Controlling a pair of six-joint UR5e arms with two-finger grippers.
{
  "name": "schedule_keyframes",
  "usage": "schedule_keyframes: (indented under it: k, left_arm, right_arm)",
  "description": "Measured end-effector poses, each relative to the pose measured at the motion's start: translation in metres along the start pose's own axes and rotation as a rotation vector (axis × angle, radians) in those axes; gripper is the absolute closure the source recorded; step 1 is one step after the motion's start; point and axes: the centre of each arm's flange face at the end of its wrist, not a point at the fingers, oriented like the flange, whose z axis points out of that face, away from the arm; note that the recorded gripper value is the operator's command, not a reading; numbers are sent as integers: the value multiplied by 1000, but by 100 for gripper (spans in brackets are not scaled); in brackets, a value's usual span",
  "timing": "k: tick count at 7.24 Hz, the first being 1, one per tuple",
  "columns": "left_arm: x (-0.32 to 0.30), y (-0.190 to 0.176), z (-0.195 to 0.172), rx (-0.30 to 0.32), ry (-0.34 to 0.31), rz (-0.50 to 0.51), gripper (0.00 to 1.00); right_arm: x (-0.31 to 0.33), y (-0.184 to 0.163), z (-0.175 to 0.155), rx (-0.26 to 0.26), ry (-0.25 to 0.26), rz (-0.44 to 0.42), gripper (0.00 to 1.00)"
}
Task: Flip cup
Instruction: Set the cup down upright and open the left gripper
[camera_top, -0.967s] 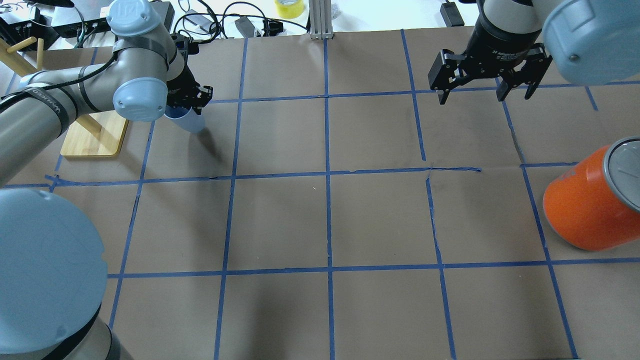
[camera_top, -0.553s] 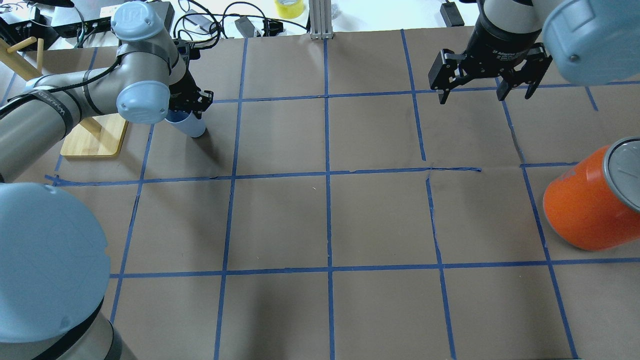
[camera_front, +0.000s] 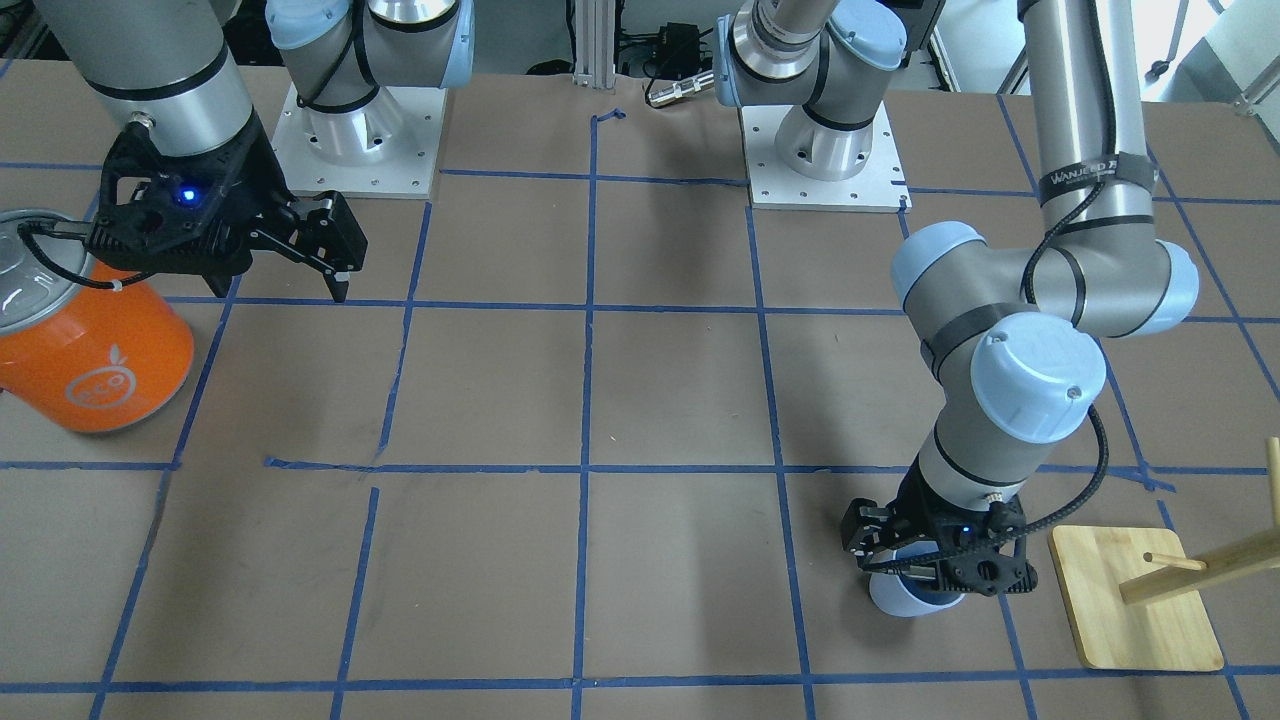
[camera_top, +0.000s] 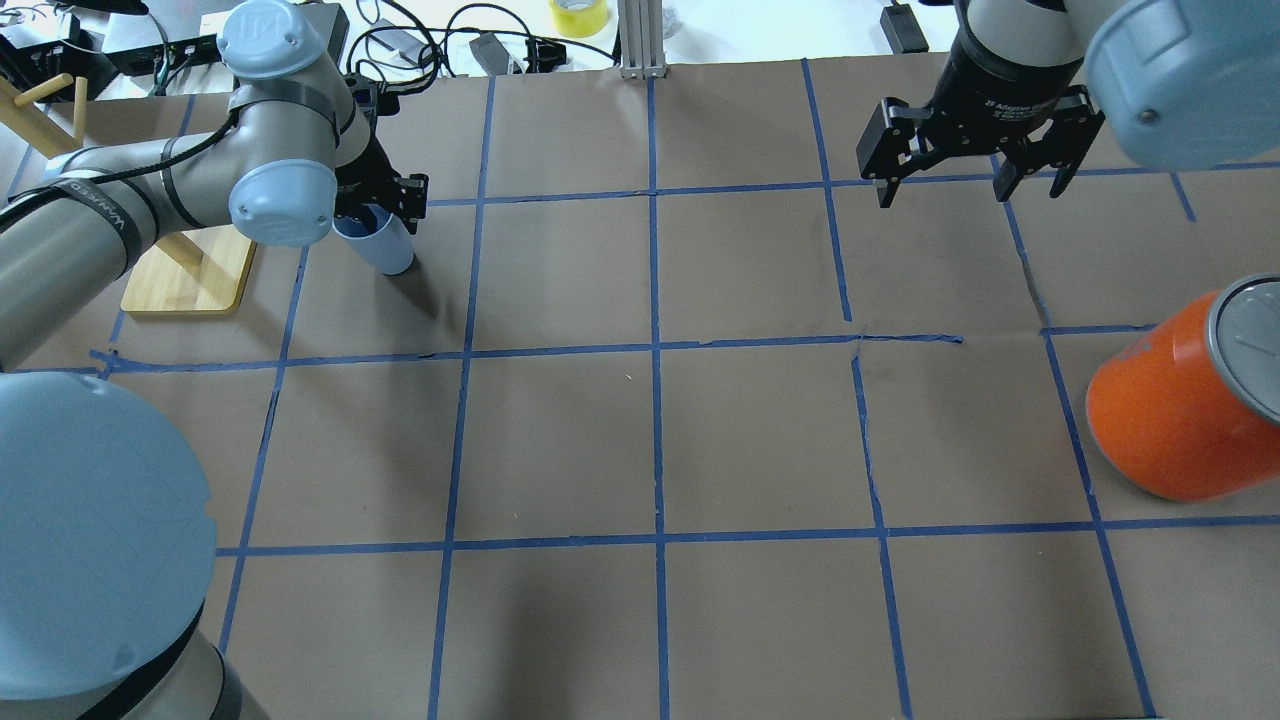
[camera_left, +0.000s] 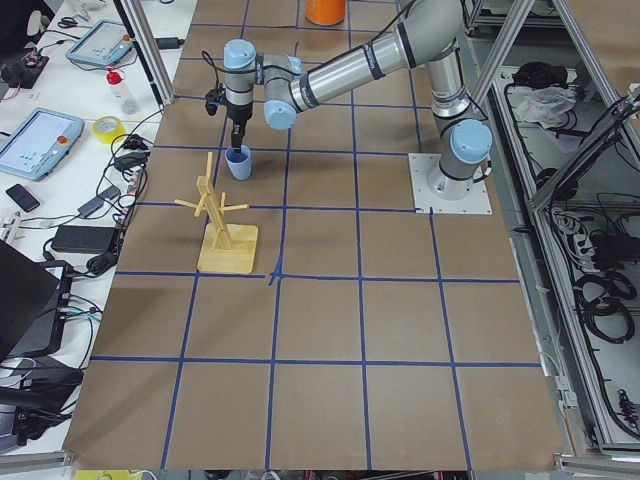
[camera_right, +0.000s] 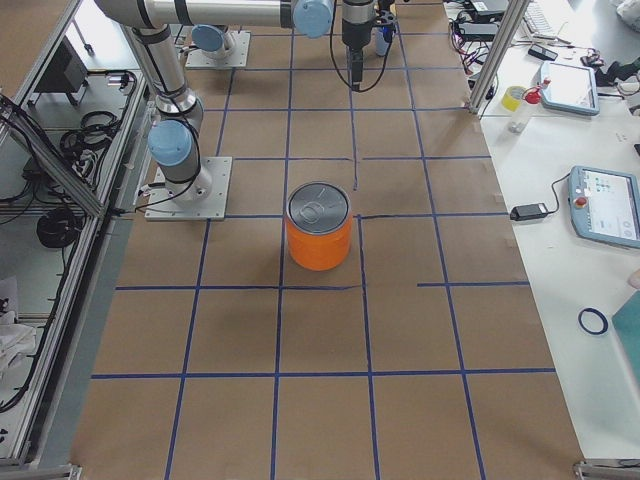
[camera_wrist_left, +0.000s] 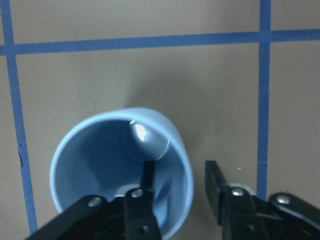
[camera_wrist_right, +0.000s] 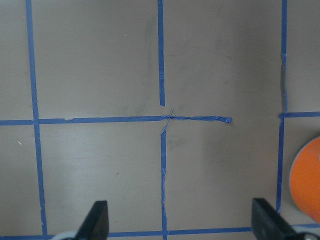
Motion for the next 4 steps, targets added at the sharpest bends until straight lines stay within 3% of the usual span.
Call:
schedule_keyframes:
  k: [1,4]
  left_arm:
    - [3,7,-31,4,0,6,0]
    - [21,68,-141,-114,27,15,0]
  right_arm:
    - [-1,0,0,0,-1,-1,0]
    - [-2,1,0,-3,-1,-3,0]
